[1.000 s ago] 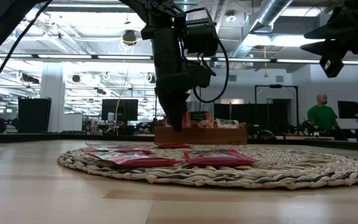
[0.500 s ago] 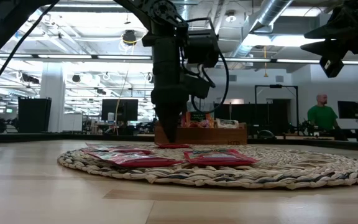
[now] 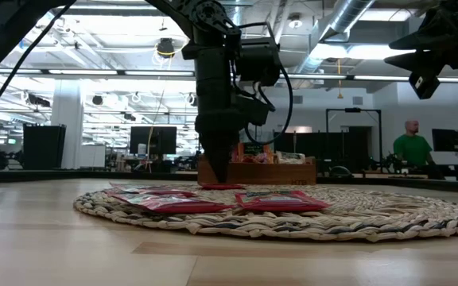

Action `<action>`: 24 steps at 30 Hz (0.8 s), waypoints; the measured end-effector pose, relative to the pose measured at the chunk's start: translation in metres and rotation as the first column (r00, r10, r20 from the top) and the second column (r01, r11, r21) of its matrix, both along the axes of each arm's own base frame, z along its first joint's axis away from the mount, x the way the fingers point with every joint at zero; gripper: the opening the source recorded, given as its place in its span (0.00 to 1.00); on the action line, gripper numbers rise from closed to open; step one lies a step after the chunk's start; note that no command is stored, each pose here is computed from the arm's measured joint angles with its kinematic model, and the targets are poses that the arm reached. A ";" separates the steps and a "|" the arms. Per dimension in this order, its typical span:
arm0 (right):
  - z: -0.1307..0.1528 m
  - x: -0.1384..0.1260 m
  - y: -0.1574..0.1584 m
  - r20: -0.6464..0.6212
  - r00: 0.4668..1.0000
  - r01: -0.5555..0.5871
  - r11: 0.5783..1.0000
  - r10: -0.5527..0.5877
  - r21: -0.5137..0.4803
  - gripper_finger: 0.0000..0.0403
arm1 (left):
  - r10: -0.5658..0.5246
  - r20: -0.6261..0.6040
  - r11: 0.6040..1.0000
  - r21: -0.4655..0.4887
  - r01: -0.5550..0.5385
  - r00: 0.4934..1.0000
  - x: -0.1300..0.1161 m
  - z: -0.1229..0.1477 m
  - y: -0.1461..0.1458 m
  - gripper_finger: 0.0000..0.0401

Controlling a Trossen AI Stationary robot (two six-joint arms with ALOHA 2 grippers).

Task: Pick & Place Tea
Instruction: Put the red tea bag into the left slot of the wooden organizer

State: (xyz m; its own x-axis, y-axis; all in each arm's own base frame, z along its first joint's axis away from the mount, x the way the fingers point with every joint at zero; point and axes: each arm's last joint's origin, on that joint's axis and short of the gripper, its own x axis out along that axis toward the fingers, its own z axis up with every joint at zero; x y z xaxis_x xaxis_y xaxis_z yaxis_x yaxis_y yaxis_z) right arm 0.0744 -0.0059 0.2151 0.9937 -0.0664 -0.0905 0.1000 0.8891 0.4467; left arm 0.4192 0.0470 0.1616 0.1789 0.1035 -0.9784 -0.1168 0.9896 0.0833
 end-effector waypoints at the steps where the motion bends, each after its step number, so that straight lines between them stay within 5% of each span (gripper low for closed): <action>1: 0.000 0.000 0.000 0.000 1.000 0.000 1.000 0.000 0.000 0.25 | 0.000 0.000 1.000 0.000 0.000 1.000 0.000 0.000 0.000 0.57; 24: 0.000 0.000 -0.001 0.000 1.000 0.017 1.000 -0.017 -0.002 0.25 | -0.100 0.074 0.991 -0.086 0.106 0.992 0.002 0.011 -0.004 0.57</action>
